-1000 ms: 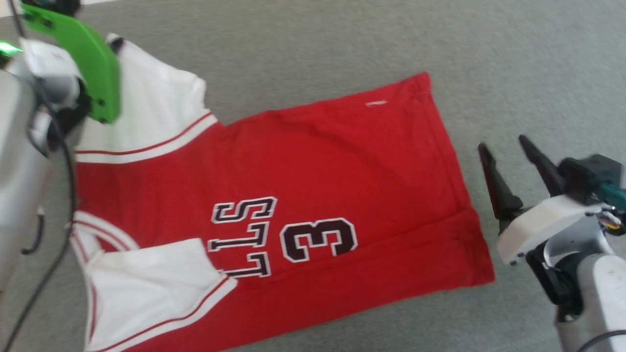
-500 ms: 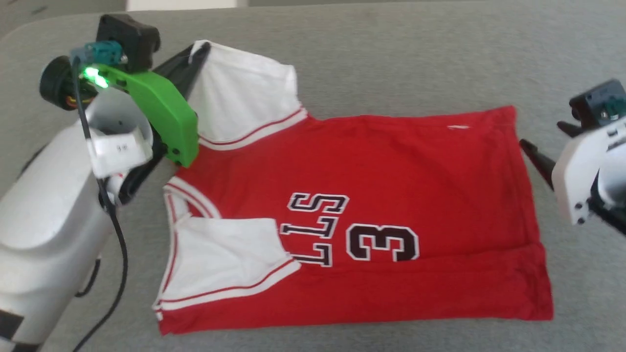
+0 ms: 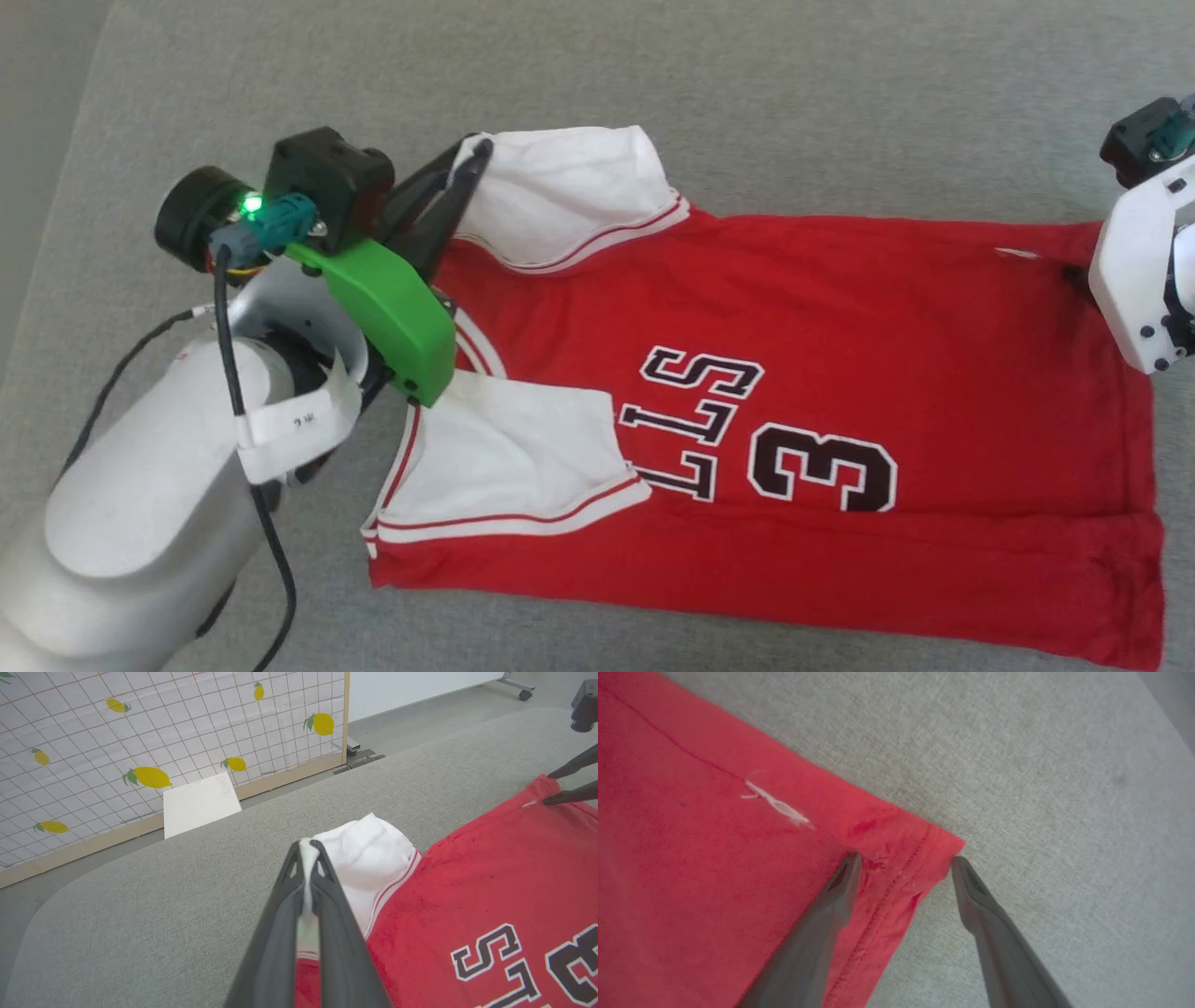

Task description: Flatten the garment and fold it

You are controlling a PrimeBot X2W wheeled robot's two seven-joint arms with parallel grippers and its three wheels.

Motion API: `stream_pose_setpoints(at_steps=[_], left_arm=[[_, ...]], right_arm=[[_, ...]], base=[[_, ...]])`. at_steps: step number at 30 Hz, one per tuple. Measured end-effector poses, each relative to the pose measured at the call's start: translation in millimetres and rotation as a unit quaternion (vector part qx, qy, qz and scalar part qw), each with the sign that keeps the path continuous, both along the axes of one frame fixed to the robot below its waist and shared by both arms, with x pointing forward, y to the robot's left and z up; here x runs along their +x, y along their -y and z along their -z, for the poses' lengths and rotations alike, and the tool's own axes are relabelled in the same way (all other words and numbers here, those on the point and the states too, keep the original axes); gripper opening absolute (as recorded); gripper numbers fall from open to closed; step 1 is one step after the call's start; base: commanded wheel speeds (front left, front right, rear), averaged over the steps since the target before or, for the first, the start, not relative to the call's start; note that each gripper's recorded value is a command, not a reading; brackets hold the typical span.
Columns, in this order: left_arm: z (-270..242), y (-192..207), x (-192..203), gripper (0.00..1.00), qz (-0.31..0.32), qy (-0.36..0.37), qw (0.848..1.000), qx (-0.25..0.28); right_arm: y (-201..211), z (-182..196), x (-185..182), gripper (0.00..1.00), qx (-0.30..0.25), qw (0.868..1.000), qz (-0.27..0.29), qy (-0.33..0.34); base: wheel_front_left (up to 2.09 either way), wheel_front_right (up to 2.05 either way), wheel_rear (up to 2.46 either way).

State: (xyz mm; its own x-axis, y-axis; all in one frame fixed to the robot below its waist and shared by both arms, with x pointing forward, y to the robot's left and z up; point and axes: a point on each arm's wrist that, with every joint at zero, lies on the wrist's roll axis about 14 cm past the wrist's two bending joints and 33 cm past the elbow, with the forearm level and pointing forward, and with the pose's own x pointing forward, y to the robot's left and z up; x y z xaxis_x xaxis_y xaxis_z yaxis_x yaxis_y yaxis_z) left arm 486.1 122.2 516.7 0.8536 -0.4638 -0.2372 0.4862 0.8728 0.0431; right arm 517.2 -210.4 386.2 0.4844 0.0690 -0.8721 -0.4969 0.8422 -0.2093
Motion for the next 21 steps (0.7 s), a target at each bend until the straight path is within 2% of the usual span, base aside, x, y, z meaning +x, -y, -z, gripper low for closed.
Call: stream_pose_setpoints(at_steps=[7, 9, 15, 21], left_arm=[[18.6, -5.0, -6.9, 0.00, -0.010, -0.024, 1.000, -0.001], [22.5, -6.8, -8.1, 0.00, -0.014, -0.029, 0.999, -0.001], [21.7, -12.8, -9.1, 0.00, -0.028, -0.026, 0.999, -0.010], [12.4, -21.4, -15.5, 0.00, -0.049, -0.015, 0.999, -0.019]], right_arm=[[-8.3, 22.5, 7.7, 1.00, 0.009, 1.000, -0.011, -0.020], [-13.3, 25.8, 8.0, 0.00, 0.018, 0.999, -0.016, -0.023], [-19.6, 19.5, 10.9, 0.00, 0.039, 0.999, -0.024, 0.008], [-11.7, 0.6, 9.3, 0.00, 0.056, 0.997, -0.005, 0.050]], base=[[0.00, 0.00, 0.00], [0.00, 0.00, 0.00], [0.00, 0.00, 0.00], [0.00, 0.00, 0.00]])
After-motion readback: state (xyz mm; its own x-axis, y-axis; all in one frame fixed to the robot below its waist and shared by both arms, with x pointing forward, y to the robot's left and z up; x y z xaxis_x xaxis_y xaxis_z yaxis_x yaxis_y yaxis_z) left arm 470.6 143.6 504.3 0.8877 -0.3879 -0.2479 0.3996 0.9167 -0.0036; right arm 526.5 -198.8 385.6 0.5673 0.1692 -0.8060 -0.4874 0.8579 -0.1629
